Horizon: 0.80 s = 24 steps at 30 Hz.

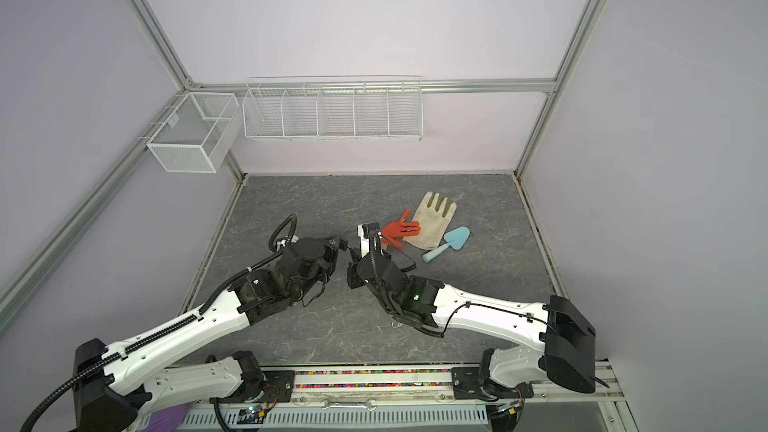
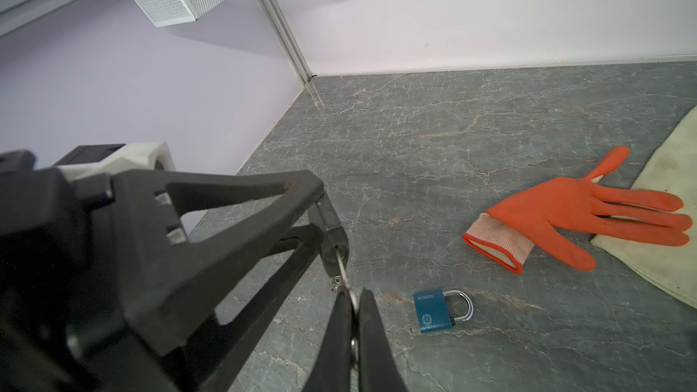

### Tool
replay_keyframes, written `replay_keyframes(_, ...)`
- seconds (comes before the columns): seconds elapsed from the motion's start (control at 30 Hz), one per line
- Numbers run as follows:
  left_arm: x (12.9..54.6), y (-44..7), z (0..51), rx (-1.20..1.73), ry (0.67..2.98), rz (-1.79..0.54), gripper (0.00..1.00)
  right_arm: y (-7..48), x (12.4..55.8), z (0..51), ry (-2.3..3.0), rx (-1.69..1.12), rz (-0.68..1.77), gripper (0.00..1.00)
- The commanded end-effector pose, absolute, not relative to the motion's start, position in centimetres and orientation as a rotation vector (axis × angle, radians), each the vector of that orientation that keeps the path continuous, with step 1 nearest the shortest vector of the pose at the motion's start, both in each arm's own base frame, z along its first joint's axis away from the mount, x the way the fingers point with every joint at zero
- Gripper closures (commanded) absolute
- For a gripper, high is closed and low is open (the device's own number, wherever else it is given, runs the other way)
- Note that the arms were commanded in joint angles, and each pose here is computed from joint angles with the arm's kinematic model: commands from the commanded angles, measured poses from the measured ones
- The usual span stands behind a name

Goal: Unlock with the key

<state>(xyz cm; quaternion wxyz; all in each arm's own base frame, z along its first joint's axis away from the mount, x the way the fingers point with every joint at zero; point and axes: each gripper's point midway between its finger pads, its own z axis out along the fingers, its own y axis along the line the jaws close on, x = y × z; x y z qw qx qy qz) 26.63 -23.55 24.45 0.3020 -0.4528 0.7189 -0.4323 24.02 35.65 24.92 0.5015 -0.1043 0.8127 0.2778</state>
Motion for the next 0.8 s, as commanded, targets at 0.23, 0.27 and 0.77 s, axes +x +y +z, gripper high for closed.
replay_keyframes(0.23,26.2,-25.4,27.2,-1.190,1.890,-1.283,1.00,36.4,25.1,26.7,1.901,-0.228,0.676,0.94)
replay_keyframes(0.27,26.1,-25.5,27.4,-1.190,1.888,-1.290,1.00,37.0,24.7,26.8,1.902,-0.252,0.712,0.94)
replay_keyframes(0.77,25.5,-25.1,27.8,-1.173,1.862,-1.270,1.00,34.4,25.9,26.1,1.997,-0.090,0.591,0.94)
